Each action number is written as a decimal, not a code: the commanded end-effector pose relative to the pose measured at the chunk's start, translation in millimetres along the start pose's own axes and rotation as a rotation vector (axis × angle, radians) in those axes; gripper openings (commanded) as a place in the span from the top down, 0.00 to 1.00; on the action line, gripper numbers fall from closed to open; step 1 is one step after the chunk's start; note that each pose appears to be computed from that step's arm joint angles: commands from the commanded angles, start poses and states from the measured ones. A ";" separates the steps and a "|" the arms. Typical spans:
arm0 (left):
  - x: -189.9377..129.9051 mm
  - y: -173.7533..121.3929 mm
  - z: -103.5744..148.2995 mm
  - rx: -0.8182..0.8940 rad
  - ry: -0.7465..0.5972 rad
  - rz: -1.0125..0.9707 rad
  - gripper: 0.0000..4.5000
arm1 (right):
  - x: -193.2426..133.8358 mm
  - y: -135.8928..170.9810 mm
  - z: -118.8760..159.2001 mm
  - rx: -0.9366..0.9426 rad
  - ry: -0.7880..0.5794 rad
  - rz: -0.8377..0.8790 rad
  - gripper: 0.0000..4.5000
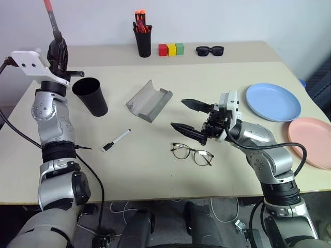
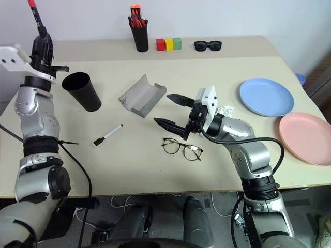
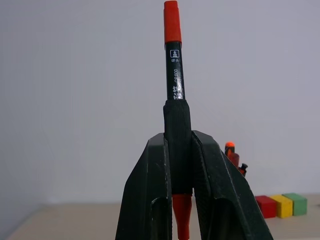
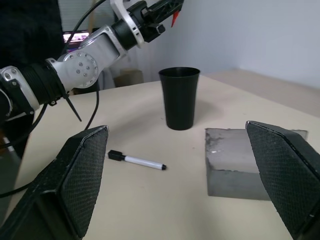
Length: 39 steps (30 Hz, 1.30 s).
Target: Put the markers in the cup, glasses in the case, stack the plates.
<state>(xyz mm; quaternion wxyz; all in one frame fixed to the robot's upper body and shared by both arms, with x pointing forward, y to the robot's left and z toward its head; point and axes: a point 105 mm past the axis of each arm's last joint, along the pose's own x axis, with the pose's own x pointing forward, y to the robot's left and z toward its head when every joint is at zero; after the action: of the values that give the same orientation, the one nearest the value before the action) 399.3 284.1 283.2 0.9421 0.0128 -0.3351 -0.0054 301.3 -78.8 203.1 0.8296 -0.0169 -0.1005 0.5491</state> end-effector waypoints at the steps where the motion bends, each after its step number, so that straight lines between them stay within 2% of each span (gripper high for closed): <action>1: 3.4 -1.5 8.2 0.033 -0.052 -0.029 1.00 | 0.1 0.5 14.1 -0.051 -0.040 0.000 0.00; 6: -3.0 -5.8 -8.8 0.032 -0.017 -0.039 1.00 | 0.3 1.7 12.6 -0.060 -0.027 0.008 0.00; 20: -12.2 0.2 -21.4 0.022 0.020 -0.039 1.00 | -1.6 2.4 9.5 -0.075 -0.003 0.005 0.00; 22: -12.5 -1.8 -22.8 0.008 0.022 -0.047 0.77 | -1.4 2.7 9.3 -0.078 -0.002 0.005 0.00; 23: -12.7 -3.3 -23.4 0.006 0.023 -0.055 0.72 | -1.4 2.8 9.2 -0.079 -0.002 0.005 0.00; 29: -13.9 -2.3 -22.4 0.007 0.015 -0.050 0.03 | -1.2 3.4 8.2 -0.082 0.001 0.004 0.00; 36: -14.5 -3.5 -14.0 0.004 -0.016 -0.060 0.01 | -0.3 1.6 8.6 -0.087 -0.001 0.003 0.00; 39: -13.1 -14.3 -4.3 -0.050 -0.034 -0.119 0.01 | -0.7 1.4 8.3 -0.089 0.001 0.003 0.00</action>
<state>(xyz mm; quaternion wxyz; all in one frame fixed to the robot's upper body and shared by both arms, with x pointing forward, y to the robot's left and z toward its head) 399.0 276.4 252.9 0.9453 0.0126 -0.3224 -0.0481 303.1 -81.6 199.7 0.8345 -0.0434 -0.0968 0.5408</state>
